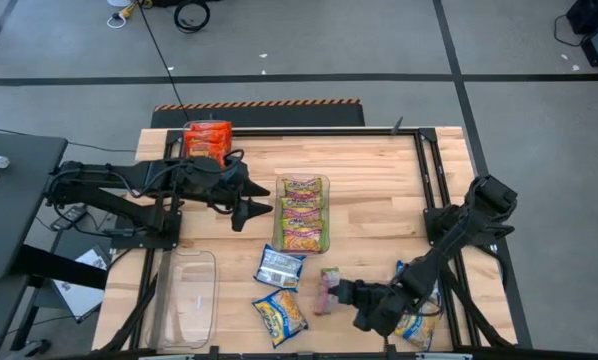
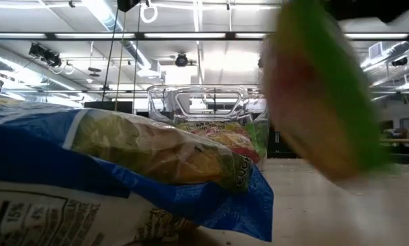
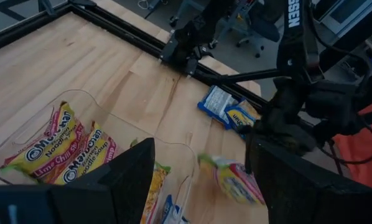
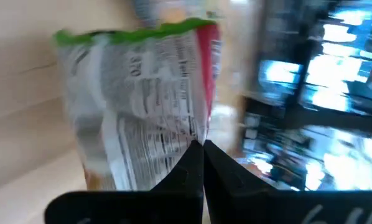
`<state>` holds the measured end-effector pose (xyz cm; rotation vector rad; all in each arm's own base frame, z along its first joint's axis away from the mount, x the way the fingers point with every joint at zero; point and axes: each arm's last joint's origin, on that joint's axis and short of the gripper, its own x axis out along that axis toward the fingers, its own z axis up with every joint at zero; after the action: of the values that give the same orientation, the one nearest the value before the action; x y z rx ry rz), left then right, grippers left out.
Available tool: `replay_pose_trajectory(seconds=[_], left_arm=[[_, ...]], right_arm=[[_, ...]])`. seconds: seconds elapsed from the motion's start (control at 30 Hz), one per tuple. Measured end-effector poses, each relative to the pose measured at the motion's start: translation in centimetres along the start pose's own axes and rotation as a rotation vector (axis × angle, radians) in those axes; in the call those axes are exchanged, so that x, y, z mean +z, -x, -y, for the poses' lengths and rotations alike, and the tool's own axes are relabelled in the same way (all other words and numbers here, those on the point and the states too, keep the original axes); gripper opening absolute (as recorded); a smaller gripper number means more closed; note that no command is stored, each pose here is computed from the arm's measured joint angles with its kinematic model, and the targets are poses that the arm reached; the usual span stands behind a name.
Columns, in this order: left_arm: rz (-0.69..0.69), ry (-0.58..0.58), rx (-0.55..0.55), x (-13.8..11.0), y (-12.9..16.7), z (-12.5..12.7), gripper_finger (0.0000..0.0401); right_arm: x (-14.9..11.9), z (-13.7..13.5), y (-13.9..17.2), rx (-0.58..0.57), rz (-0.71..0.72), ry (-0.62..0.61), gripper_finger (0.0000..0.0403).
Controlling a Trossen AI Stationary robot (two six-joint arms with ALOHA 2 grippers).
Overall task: Sort Maruchan noodles
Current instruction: Put the green noodle pack into the center transparent bin
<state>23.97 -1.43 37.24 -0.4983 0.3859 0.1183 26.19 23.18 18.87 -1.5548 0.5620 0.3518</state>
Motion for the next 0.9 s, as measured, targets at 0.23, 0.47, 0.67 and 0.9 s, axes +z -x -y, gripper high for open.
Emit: replay_pose_trajectory(seconds=[0.23,0.47,0.67,0.9], left_arm=[[-0.004,0.038,0.000,-0.1,0.0,0.0,0.0268],[-0.016,0.043,-0.024,-0.4,0.1,0.6,0.0268],[-0.009,0.049,-0.027,-0.3,0.1,0.7,0.0268],[-0.014,0.067,-0.025,-0.4,0.1,0.6,0.0268]], right_arm=[[0.5,-0.7,0.5,0.092,0.064,-0.181,0.0002],[1.0,-4.9,2.6,0.332,0.056,-0.213,0.0017],[1.4,-5.5,4.8,0.385,0.021,-0.284,0.0063],[-1.0,-0.9,8.7,0.683,-0.132,-0.989,0.0151]])
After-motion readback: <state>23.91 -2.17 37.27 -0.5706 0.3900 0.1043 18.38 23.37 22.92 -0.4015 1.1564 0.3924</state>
